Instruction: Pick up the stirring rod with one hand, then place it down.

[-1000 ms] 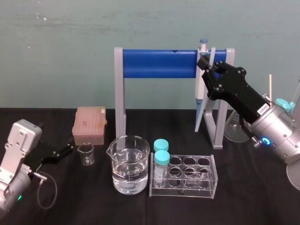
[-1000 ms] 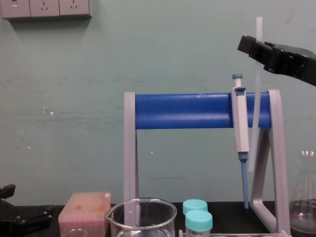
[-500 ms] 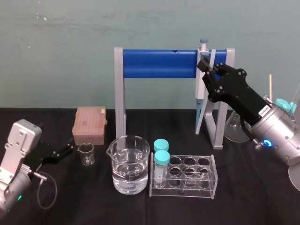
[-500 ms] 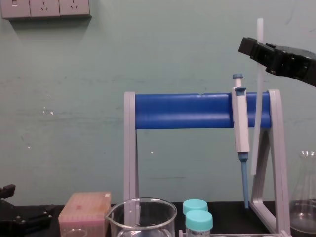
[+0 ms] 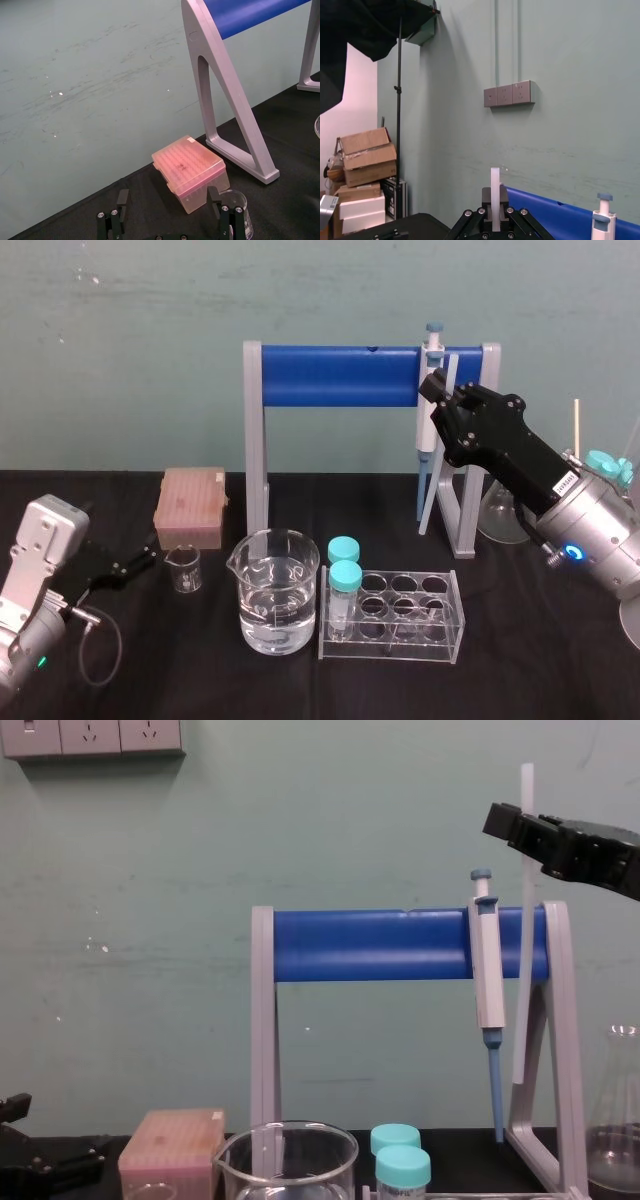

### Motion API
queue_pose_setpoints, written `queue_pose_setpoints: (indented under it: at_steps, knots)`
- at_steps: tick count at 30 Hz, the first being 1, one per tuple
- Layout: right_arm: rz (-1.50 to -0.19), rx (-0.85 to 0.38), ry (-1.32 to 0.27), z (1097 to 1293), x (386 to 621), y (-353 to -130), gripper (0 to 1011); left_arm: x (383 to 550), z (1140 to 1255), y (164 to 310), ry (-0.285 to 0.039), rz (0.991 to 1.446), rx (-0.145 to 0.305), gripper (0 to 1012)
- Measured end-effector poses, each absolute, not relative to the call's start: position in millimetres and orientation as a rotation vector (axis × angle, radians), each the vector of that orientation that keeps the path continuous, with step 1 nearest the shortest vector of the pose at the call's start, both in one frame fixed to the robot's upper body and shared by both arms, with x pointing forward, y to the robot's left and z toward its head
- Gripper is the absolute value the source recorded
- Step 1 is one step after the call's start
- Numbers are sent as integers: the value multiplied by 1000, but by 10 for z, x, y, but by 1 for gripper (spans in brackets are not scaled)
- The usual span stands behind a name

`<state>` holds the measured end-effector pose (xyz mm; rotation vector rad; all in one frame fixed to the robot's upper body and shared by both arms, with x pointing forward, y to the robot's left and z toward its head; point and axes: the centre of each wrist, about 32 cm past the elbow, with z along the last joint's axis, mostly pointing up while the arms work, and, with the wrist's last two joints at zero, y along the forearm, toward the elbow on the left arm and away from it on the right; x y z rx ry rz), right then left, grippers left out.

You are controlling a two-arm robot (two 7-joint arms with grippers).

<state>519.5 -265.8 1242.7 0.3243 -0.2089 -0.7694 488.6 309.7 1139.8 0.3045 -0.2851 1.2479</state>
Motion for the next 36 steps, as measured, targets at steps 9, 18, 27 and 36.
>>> queue_pose_setpoints:
  at_steps: [9, 18, 27, 36]
  knots:
    - [-764, 321, -207, 12421, 5188, -2650, 69, 4886, 11398, 3097, -285, 1248, 304, 1000]
    - [-760, 315, -206, 12414, 5186, -2651, 69, 4886, 11398, 3097, -285, 1248, 304, 1000]
    - [-757, 310, -204, 12404, 5196, -2653, 69, 4886, 11398, 3097, -285, 1248, 304, 1000]
    - [-757, 306, -199, 12396, 5207, -2655, 69, 4886, 11398, 3097, -285, 1248, 304, 1000]
